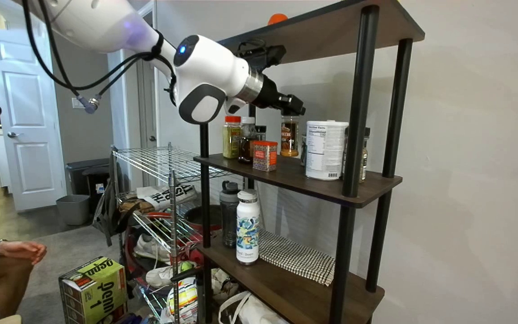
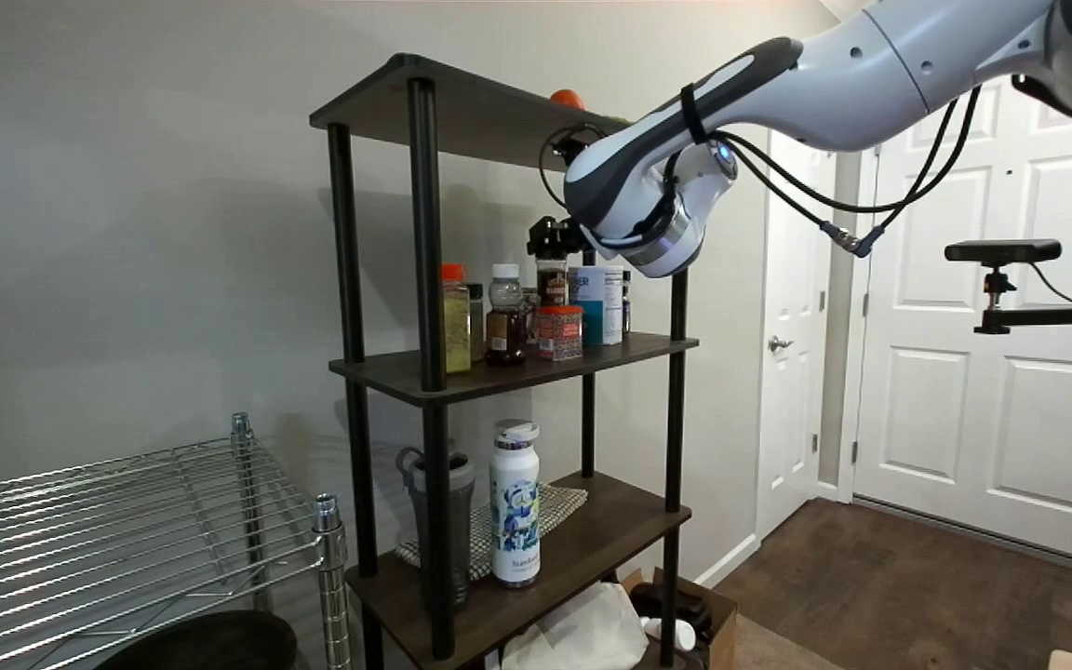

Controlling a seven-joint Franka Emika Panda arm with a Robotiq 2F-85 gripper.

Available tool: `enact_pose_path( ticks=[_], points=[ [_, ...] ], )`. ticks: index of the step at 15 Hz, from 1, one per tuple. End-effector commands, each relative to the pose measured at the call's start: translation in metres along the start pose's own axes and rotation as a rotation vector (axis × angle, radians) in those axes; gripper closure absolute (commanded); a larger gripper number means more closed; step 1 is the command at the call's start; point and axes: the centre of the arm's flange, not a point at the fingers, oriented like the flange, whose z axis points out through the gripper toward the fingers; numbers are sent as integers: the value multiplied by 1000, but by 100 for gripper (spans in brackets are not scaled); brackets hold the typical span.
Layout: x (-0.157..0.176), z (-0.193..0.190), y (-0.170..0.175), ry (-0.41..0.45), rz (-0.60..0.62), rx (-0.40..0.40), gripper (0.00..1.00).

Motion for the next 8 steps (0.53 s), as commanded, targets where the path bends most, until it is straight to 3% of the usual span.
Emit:
enact_pose_path(
  ticks=[1, 8],
  points=[
    [21, -20, 7, -20, 12, 24, 64],
    [23, -25, 7, -47, 18, 50, 64]
  ],
)
